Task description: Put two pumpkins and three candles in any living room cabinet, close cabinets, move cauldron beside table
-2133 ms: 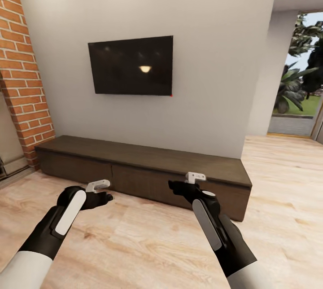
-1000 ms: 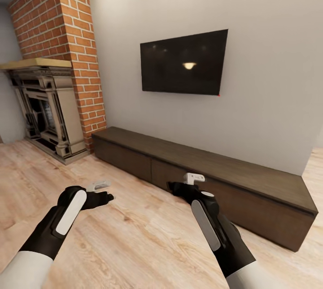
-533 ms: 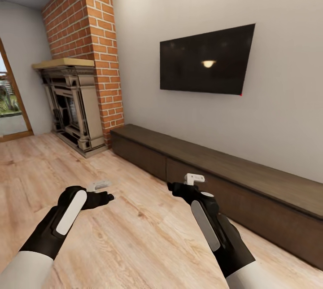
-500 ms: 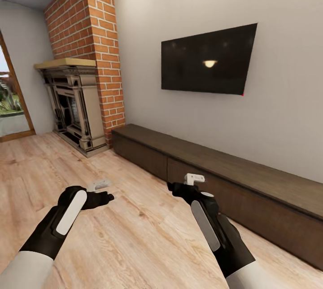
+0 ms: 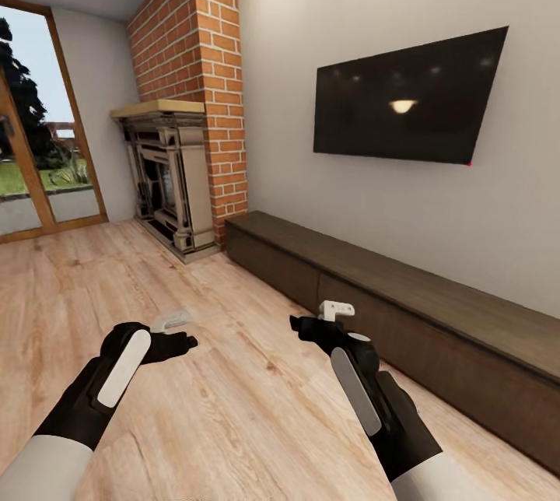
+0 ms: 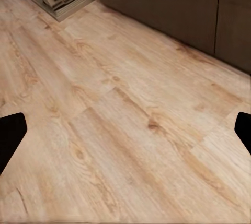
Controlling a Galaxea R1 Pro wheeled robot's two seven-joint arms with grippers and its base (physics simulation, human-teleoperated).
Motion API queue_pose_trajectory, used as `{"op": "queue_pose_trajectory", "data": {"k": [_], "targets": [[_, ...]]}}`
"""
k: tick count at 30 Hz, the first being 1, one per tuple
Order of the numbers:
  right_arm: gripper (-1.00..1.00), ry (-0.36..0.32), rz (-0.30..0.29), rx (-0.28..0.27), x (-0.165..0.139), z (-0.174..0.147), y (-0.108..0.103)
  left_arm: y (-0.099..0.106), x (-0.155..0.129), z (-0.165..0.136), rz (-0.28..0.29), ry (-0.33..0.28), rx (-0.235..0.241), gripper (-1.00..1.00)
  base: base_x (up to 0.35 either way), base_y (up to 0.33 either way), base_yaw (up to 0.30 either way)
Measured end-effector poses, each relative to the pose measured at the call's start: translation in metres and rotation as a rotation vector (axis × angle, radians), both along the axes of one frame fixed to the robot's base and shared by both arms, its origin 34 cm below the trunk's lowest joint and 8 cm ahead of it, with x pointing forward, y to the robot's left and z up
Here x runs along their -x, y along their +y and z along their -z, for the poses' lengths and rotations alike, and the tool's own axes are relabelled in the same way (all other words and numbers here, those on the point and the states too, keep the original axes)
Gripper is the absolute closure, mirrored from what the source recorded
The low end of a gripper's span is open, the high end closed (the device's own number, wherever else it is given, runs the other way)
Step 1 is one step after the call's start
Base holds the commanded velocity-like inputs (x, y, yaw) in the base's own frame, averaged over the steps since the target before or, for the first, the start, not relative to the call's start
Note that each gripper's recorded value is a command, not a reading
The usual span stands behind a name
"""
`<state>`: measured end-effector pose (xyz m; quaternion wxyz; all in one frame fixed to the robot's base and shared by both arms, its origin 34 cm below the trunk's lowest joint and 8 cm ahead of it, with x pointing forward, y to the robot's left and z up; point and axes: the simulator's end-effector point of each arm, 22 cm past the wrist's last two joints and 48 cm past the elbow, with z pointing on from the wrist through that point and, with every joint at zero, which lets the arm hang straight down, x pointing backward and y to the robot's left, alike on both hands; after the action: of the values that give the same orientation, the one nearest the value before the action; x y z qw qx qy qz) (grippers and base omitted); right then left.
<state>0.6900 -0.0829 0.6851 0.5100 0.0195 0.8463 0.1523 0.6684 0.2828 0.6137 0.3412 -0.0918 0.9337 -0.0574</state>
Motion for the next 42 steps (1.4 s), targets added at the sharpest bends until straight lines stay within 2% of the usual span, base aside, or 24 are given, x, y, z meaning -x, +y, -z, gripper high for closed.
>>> {"op": "queue_pose_trajectory", "data": {"k": [42], "targets": [[-1.00,0.028,-0.012,0.007,-0.001,0.018,0.005,-0.003,0.000,0.017,0.004,0.029,0.002,-1.00,0.000,0.000,0.270]]}}
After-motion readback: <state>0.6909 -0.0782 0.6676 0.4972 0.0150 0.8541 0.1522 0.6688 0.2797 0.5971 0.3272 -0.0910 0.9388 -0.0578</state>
